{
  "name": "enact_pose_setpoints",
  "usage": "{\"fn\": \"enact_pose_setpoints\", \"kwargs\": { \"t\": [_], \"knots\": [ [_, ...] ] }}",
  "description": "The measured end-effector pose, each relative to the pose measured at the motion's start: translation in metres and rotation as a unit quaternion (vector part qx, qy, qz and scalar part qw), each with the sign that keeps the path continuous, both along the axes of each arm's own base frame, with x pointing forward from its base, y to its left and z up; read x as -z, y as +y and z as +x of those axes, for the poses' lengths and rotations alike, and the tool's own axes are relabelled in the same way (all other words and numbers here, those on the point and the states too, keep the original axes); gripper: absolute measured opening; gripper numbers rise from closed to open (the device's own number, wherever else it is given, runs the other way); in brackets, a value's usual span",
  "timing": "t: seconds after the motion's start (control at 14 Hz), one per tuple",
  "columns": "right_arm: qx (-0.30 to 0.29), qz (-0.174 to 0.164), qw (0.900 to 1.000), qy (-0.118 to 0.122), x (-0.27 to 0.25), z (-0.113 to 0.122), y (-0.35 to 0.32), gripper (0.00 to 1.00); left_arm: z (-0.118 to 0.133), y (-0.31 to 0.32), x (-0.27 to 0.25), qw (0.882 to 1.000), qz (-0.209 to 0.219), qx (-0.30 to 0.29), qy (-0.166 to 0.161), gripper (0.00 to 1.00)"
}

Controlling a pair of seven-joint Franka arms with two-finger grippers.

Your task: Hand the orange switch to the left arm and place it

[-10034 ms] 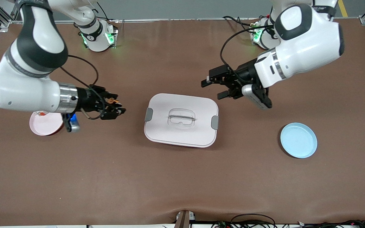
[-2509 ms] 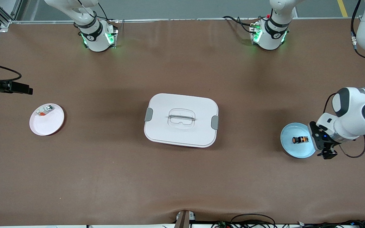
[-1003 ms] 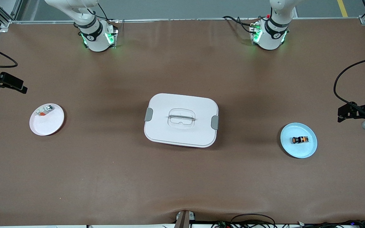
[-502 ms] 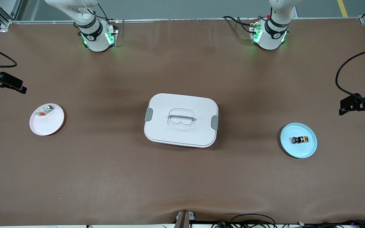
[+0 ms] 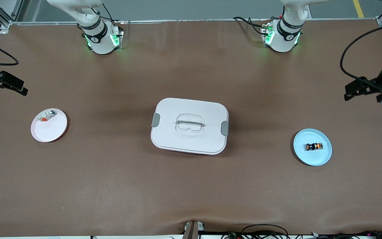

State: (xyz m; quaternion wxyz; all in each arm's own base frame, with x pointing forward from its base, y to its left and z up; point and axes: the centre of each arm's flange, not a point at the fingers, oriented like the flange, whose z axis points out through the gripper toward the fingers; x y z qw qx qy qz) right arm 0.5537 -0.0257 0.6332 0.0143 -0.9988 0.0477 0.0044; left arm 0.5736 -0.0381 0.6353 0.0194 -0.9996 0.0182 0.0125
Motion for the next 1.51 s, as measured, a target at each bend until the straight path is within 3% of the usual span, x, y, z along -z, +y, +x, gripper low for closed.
{"fn": "enact_pose_setpoints", "kwargs": {
  "t": [0.72,1.51],
  "knots": [
    [0.000,0.000,1.000,-0.008,0.009,-0.018,0.001,1.00,-0.053,-0.007,-0.021,1.000,-0.001,-0.012,-0.011,1.00],
    [0.000,0.000,1.000,-0.015,0.007,-0.018,0.001,1.00,-0.056,-0.011,-0.020,1.000,-0.008,-0.008,-0.008,1.00]
  ]
}}
